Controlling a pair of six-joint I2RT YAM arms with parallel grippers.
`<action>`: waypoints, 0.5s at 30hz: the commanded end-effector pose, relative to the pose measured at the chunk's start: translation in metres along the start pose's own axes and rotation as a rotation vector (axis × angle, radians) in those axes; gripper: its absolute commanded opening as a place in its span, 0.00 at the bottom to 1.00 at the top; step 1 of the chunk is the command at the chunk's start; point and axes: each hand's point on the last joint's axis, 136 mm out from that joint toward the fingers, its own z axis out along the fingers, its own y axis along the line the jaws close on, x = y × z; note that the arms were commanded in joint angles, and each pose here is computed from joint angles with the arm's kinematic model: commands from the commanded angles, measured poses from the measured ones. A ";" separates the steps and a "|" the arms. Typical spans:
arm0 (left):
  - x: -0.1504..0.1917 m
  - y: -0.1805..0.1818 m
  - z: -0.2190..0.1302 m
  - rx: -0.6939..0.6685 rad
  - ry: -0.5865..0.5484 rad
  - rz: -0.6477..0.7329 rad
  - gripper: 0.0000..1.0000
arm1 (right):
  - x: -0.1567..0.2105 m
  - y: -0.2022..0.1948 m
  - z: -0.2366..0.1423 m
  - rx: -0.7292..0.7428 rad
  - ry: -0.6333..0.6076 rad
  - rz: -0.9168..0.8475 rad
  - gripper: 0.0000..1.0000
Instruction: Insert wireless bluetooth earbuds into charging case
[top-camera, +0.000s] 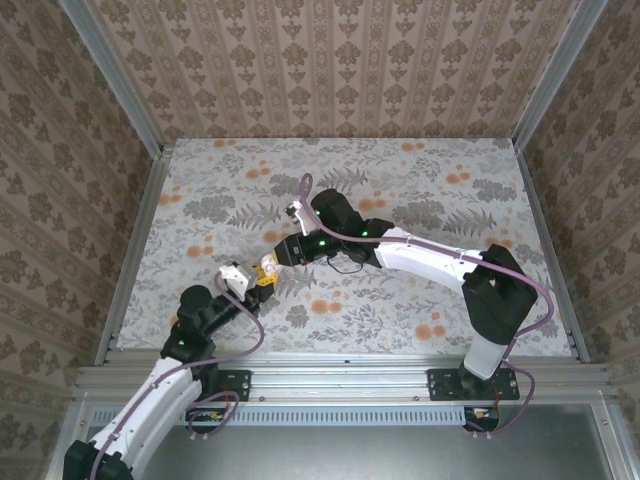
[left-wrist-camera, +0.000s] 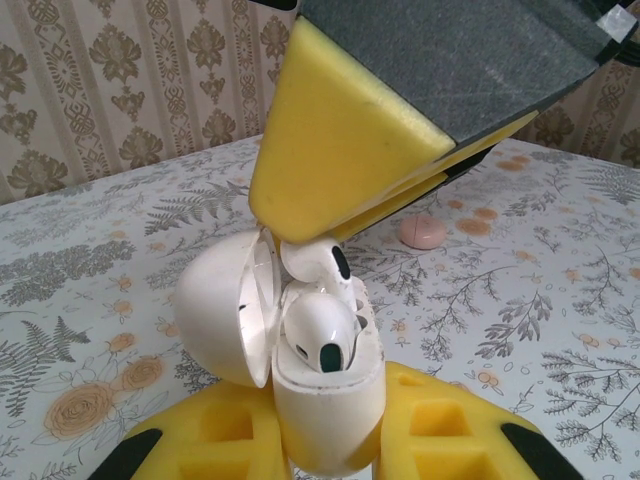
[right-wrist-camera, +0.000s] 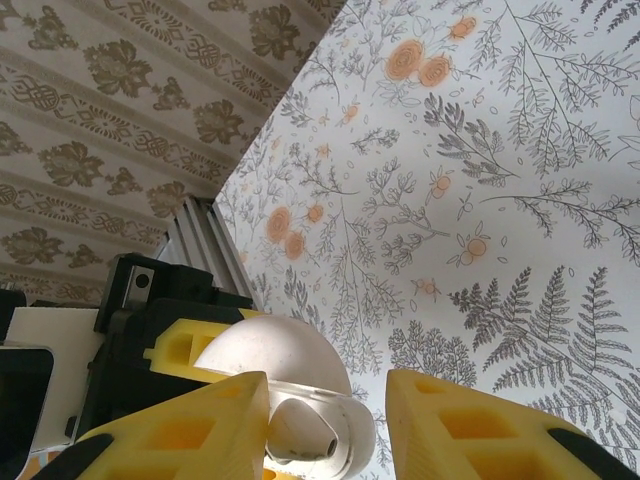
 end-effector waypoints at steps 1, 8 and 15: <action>-0.023 -0.002 -0.001 0.007 -0.060 0.052 0.00 | 0.001 -0.002 -0.001 0.033 0.010 -0.018 0.36; -0.022 -0.001 -0.001 0.006 -0.057 0.050 0.00 | -0.006 0.017 -0.009 -0.053 -0.031 -0.031 0.37; -0.023 -0.001 -0.001 0.004 -0.059 0.051 0.00 | -0.008 0.018 -0.015 -0.059 -0.043 -0.025 0.37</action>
